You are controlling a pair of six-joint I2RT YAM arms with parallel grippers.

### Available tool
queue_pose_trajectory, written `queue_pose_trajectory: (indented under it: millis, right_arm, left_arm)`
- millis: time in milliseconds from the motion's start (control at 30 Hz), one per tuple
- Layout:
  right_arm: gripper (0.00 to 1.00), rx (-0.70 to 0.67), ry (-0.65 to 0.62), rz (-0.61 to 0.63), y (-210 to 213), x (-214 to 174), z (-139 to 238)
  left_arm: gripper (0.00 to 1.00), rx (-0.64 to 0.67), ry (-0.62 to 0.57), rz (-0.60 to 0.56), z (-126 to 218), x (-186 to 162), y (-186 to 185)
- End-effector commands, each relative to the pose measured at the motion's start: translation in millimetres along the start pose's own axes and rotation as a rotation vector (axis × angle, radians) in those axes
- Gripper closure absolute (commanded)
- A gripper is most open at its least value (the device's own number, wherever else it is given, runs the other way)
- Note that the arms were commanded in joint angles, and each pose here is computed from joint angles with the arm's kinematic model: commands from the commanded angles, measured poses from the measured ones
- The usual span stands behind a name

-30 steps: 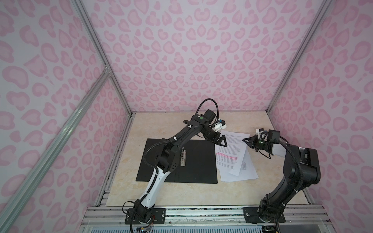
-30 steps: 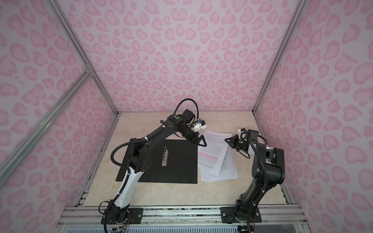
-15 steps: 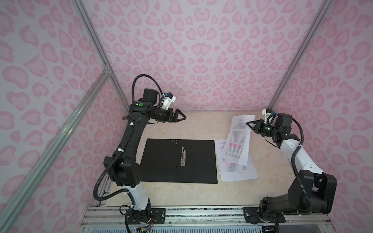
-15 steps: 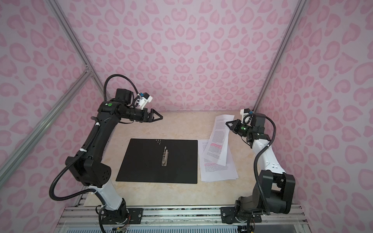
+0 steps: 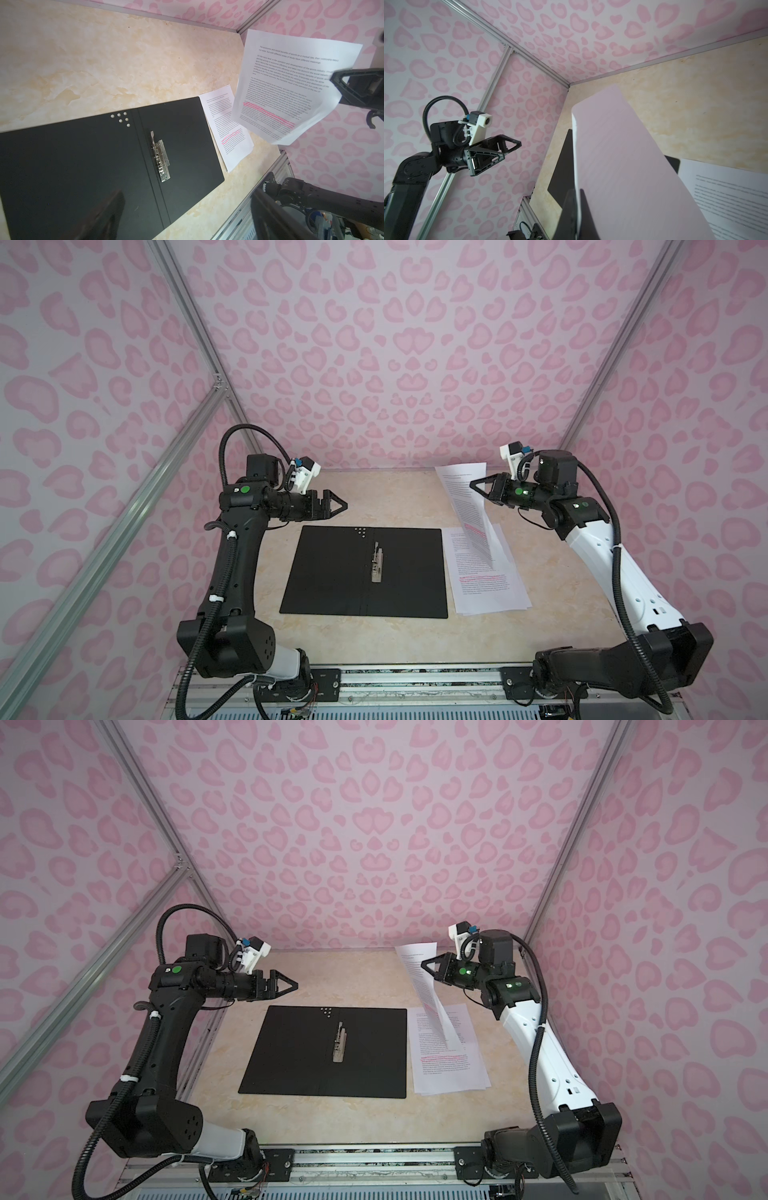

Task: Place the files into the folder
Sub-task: 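Carry the held papers with the right gripper toward the open folder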

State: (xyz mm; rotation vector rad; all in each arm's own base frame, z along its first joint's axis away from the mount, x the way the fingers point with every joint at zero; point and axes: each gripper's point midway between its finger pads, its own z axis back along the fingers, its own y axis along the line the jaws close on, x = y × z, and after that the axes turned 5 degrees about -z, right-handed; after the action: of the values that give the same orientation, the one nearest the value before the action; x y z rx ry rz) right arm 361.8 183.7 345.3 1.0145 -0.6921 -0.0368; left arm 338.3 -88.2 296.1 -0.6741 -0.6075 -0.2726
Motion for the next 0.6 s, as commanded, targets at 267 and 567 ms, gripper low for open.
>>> queue_pose_trajectory:
  millis: [267, 567]
  right_arm:
    - [1.0, 0.198, -0.027, -0.141, 36.9, -16.4, -10.2]
    - [1.0, -0.059, 0.031, -0.247, -60.9, -55.4, -46.6]
  left_arm:
    - [0.02, -0.034, 0.011, 0.01, 2.3, -13.8, -1.6]
    - [0.02, -0.047, 0.028, 0.026, -1.8, -24.7, -1.2]
